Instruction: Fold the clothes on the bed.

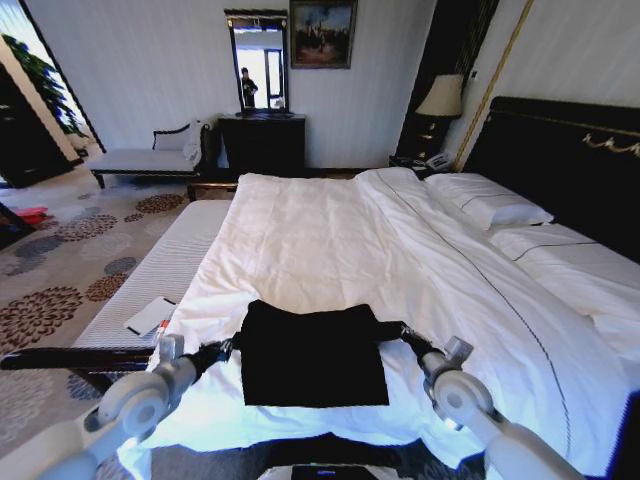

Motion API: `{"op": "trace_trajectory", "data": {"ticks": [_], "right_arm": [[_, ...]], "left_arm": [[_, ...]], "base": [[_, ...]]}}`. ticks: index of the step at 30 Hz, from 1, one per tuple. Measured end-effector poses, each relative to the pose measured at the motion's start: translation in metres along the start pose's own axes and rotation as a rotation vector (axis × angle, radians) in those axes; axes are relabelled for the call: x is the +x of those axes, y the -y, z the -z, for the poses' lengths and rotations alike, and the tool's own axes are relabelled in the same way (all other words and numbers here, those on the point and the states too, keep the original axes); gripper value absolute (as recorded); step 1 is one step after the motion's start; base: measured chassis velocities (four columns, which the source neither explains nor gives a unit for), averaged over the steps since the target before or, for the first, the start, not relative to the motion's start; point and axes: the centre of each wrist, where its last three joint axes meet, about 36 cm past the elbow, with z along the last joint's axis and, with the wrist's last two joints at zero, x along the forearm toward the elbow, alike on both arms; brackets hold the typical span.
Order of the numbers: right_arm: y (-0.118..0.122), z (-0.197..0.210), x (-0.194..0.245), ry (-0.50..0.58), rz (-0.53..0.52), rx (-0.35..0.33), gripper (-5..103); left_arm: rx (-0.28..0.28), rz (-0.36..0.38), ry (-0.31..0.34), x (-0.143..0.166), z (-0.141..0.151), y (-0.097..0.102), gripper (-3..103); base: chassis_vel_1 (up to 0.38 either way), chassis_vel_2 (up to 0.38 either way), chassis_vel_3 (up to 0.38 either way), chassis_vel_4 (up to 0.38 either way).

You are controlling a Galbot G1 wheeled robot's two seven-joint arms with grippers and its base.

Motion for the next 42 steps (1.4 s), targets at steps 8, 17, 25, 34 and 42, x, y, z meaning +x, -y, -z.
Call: {"op": "trace_trajectory", "data": {"ticks": [8,17,25,34,42], "right_arm": [[-0.002,-0.018,0.008,-0.013,-0.020,0.026,4],[-0.022,0.018,0.043,0.071,0.003,-0.033,37],[-0.023,0.067,0.048,0.151,-0.009,-0.093,63],[-0.033,0.052,0.009,0.100,-0.001,-0.076,98],[-0.031,0.038,-0.004,0.068,-0.022,-0.062,100]], "left_arm": [[-0.007,0.008,0.026,0.006,-0.005,0.008,-1],[-0.026,0.053,0.213,0.050,0.040,0.015,31],[0.084,0.042,0.355,0.059,0.102,0.007,58],[0.306,-0.071,0.192,-0.023,0.082,-0.056,95],[0.379,-0.142,0.153,-0.086,0.051,-0.070,100]], "base": [[0.000,0.000,0.000,0.000],[0.000,0.000,0.000,0.000],[0.000,0.000,0.000,0.000],[0.000,0.000,0.000,0.000],[0.000,0.000,0.000,0.000]]}}
